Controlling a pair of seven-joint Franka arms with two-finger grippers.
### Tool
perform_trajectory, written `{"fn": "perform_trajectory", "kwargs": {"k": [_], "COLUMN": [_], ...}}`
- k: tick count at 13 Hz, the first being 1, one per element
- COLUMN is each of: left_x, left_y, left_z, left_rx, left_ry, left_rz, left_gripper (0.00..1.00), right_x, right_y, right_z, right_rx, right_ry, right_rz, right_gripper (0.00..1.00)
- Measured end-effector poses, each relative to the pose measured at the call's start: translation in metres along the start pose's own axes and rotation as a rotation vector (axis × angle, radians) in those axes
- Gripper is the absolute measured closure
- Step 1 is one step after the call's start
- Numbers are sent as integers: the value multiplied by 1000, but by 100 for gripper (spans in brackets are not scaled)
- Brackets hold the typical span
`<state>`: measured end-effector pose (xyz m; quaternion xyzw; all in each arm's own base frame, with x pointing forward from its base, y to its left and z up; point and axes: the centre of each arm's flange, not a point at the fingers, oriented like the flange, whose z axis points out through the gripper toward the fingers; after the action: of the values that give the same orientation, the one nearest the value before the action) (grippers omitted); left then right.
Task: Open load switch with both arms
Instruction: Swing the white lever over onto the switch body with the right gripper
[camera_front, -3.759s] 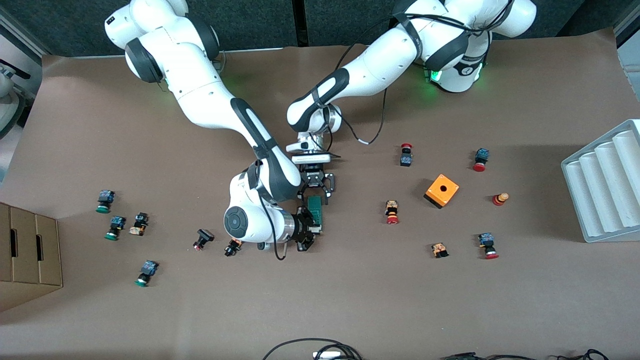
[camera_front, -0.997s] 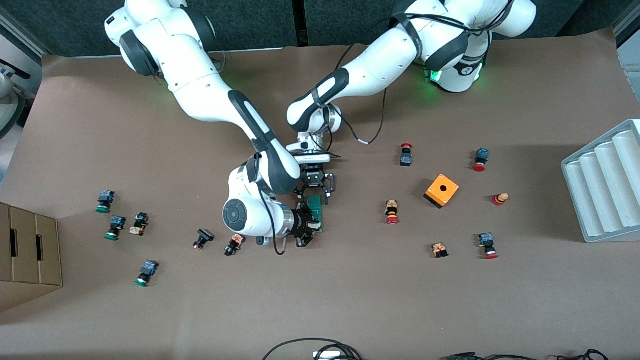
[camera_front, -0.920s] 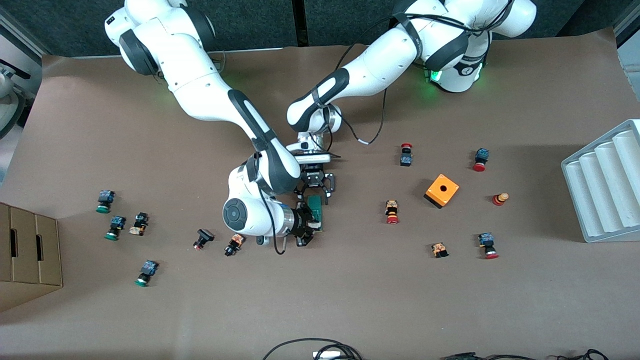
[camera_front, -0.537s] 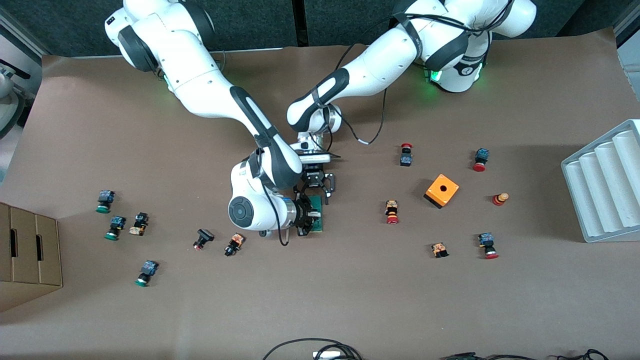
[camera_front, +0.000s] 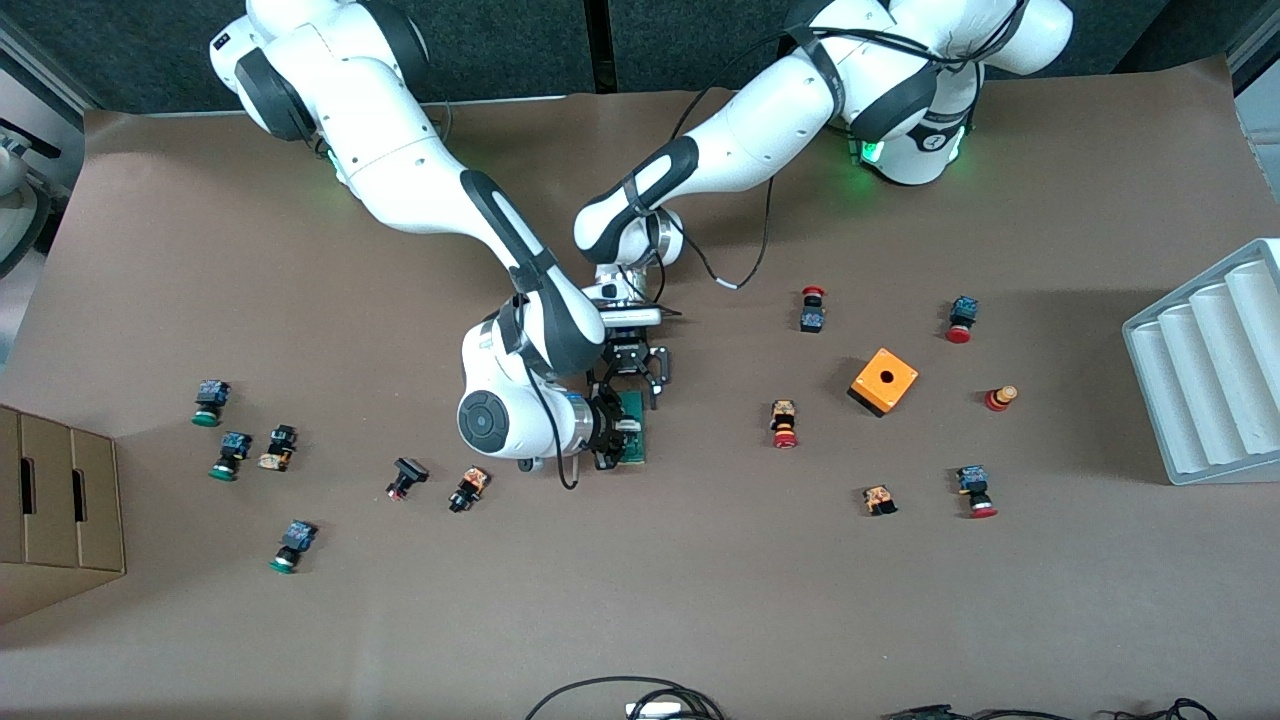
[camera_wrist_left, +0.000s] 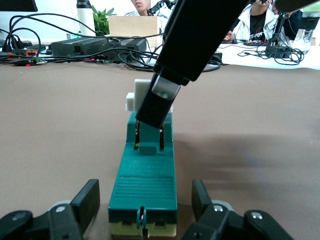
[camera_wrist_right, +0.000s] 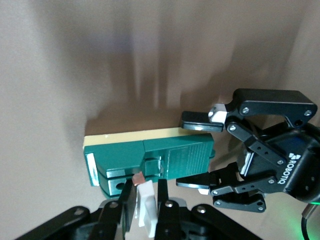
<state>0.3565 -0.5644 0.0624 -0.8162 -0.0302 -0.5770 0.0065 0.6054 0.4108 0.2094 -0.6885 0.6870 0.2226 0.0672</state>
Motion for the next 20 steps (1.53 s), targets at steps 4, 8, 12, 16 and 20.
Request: {"fn": "perform_trajectory", "kwargs": {"k": [4,8,12,16,20], "left_x": [0,0,0,0,0], "left_y": [0,0,0,0,0], "left_z": [0,0,0,0,0], "left_rx": [0,0,0,0,0], "left_ry": [0,0,0,0,0], "left_rz": [0,0,0,0,0], "left_gripper": [17,17,17,17,17], "right_x": [-1,-5,-5,-11,-14], "right_y": [2,6,6,9,11], "right_z": [-1,-6,-7,-17,-22], "right_rx": [-12,-32,-32,-36,-42], "right_ry": [1,0,0,-6,-9], "right_rz": [-2,-8,-9,-16,-20], "right_gripper": [74,63,64,64,64]}}
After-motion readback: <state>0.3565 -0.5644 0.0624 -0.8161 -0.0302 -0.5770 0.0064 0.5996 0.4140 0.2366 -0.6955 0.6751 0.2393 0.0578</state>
